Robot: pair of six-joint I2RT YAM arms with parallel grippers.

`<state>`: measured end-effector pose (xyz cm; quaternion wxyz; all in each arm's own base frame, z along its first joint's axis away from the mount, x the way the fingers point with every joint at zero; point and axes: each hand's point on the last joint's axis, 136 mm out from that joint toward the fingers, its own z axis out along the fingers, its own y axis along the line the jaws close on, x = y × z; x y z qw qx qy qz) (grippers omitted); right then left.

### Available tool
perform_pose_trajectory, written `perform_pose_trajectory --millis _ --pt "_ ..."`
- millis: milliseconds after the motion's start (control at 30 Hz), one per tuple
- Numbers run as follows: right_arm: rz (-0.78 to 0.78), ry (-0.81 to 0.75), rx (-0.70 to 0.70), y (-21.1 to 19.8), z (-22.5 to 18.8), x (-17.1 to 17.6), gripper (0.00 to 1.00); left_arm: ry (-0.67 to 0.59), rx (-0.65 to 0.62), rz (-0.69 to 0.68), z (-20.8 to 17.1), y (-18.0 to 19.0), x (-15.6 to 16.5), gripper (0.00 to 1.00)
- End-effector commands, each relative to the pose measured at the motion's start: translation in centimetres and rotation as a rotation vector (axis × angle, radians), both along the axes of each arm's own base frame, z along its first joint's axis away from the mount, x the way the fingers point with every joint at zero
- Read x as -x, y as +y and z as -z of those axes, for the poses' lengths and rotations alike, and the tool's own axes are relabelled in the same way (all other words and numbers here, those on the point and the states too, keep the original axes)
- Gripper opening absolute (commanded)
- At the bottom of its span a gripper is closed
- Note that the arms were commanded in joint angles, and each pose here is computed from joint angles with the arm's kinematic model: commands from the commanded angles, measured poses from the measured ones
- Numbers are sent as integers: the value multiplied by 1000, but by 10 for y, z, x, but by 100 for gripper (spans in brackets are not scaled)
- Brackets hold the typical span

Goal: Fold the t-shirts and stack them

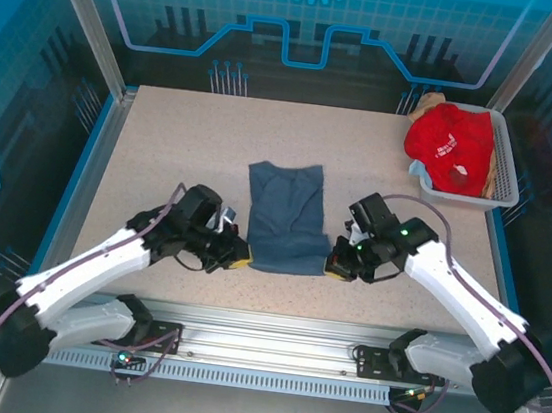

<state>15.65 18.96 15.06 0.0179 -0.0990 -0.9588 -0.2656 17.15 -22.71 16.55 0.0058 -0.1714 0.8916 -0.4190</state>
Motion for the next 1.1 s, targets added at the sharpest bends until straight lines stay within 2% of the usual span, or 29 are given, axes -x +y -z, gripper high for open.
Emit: perform_pose_trajectory --millis 0,200,333,500,667,800,833,867,900,933,1000,1067 --pt "17 107 -10 -4 -21 31 0 64 55 -28 -16 4 22 0" --pt "60 44 -53 7 -67 9 0 -16 111 -125 -56 8 8 0" --pt "91 29 -51 16 -81 -23 0 -36 87 -194 -60 8 -14 0" --pt "129 83 -58 27 -70 -66 0 -15 58 -278 -54 15 -49 0" --pt "179 100 -44 29 -50 -125 0 38 35 -363 -38 30 -92 0" --pt "199 147 -51 38 -19 -183 0 77 58 -419 -11 34 -152 1" --pt "208 154 -39 38 -10 -200 5 97 48 -430 0 37 -171 3" --pt "216 164 -15 36 2 -215 15 101 39 -440 7 39 -187 11" --pt "232 181 21 30 15 -230 27 84 41 -441 12 39 -210 26" --pt "244 182 50 24 25 -245 39 66 38 -435 18 41 -234 34" --pt "265 141 103 12 35 -270 57 61 7 -429 21 48 -261 42" --pt "260 54 118 6 28 -287 76 31 -77 -441 15 59 -266 45"
